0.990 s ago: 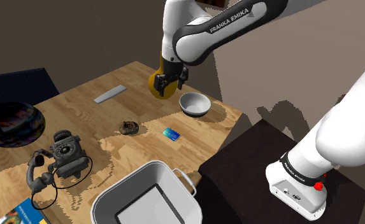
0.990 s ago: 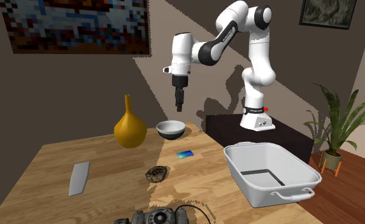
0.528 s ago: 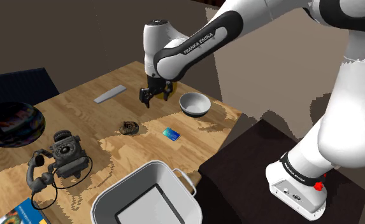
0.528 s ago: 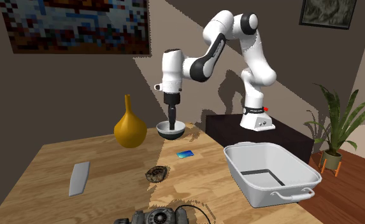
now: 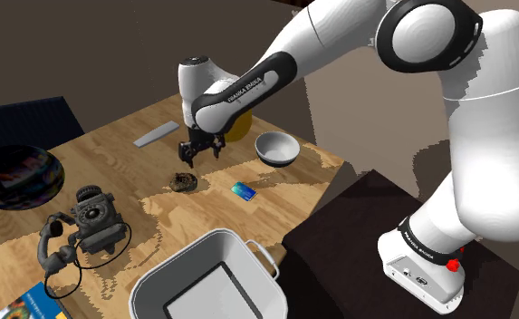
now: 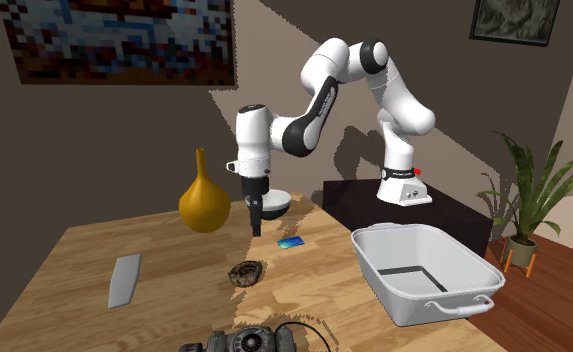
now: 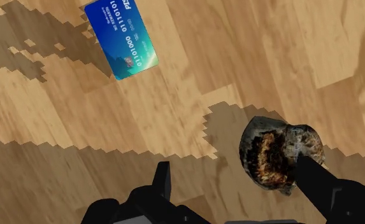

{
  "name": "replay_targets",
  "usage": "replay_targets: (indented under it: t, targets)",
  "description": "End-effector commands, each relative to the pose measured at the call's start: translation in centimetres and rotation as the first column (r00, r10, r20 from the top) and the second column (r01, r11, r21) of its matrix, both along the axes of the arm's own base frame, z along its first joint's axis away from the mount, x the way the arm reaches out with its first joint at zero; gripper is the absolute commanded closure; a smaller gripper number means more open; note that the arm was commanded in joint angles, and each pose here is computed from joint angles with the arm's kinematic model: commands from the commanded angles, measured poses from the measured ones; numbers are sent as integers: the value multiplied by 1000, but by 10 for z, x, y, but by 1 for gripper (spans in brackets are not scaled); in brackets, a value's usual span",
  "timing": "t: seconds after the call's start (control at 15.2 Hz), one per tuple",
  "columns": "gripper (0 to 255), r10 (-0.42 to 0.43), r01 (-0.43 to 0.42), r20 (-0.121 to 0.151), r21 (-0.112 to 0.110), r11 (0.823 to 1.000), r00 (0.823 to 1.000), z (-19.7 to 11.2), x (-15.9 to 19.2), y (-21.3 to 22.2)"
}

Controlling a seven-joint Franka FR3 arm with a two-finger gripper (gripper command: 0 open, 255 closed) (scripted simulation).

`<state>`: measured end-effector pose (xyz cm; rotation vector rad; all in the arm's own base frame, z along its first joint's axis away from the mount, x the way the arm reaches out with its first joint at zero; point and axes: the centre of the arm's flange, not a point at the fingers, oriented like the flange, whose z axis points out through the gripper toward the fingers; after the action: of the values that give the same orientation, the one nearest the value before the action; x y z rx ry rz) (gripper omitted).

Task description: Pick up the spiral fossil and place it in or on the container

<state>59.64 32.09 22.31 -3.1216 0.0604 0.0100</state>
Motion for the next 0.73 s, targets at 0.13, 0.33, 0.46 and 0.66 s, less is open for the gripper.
replay_targets:
  t: [0.13, 0.33, 0.46, 0.66]
  targets:
    - [0, -1, 1, -2, 1, 1000, 1000, -24, 1, 6]
    - [0, -1, 1, -2, 1, 1000, 1000, -40, 0, 7]
    - [0, -1, 1, -2, 1, 1000, 1000, -48, 0, 7]
    - [0, -1, 1, -2, 1, 1000, 1000, -48, 0, 7]
